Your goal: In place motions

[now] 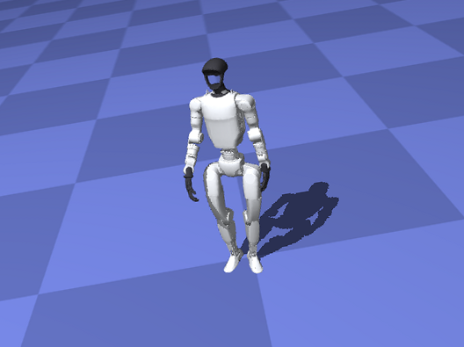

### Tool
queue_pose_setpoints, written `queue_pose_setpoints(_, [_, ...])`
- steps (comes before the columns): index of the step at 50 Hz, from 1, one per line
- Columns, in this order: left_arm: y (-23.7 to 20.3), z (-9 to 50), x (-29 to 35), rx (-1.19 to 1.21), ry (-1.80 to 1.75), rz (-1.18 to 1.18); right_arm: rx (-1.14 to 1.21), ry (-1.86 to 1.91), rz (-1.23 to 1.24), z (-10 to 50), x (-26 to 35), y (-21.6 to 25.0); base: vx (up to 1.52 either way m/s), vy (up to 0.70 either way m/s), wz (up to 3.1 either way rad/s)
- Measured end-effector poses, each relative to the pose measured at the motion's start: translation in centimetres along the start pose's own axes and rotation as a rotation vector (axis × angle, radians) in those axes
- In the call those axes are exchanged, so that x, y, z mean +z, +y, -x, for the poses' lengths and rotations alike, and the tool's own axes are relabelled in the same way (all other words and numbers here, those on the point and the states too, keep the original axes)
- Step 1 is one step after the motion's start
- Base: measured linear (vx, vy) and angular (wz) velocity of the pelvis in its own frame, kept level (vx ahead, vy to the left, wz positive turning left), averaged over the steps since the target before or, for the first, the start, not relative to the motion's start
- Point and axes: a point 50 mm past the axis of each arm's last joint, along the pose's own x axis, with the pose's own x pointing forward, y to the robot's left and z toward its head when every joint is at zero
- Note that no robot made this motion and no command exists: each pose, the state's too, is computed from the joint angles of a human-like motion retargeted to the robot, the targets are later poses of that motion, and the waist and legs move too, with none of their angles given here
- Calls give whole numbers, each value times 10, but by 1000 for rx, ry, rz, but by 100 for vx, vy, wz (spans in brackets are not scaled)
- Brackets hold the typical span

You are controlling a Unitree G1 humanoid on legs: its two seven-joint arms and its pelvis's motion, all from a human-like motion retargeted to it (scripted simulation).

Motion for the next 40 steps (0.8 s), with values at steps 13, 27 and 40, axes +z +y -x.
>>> queue_pose_setpoints(13, [-12, 0, -6, -16, 89, 112, 96, 106, -211, 0, -37, 36, -7, -4, 37])
queue_pose_setpoints(27, [-15, -1, 18, -22, 31, 23, 154, 622, -214, 42, -152, 78, -3, -4, -5])
queue_pose_setpoints(40, [-7, -2, 6, 32, -6, 30, 55, 596, -304, 37, -144, 69, -11, 0, -36])
